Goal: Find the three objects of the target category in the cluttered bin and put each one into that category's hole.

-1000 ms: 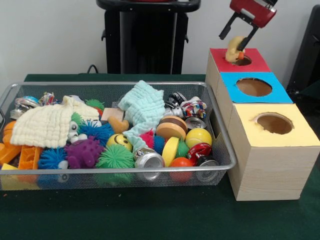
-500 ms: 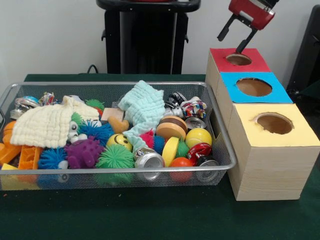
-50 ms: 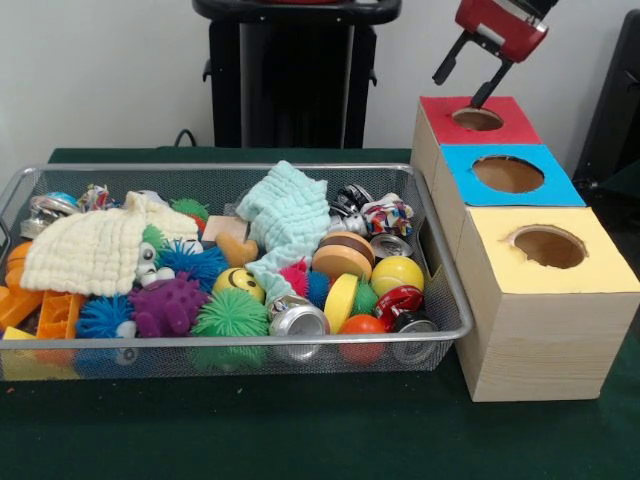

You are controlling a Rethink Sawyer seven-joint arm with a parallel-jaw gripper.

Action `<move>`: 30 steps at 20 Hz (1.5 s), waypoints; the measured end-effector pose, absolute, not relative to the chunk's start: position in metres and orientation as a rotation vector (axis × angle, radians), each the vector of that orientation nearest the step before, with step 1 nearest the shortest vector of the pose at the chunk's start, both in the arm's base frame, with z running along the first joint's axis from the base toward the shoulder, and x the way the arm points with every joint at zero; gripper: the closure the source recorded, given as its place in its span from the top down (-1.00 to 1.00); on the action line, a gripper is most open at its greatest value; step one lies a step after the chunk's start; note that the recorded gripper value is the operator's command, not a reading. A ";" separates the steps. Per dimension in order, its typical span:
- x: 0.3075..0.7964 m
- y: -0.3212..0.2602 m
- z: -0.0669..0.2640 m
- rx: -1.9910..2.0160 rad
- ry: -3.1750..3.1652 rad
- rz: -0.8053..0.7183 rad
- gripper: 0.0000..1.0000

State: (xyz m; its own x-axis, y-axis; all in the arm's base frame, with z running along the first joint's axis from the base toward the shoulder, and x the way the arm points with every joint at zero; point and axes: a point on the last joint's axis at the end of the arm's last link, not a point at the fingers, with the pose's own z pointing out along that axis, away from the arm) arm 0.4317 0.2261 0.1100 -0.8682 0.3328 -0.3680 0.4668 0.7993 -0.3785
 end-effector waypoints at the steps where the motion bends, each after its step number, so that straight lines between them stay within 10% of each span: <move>1: 0.436 0.219 0.111 0.630 2.692 -0.661 1.00; 17: 0.483 -0.052 0.098 0.551 2.513 -0.556 1.00; 30: 0.458 -0.042 0.062 0.394 2.642 -0.537 1.00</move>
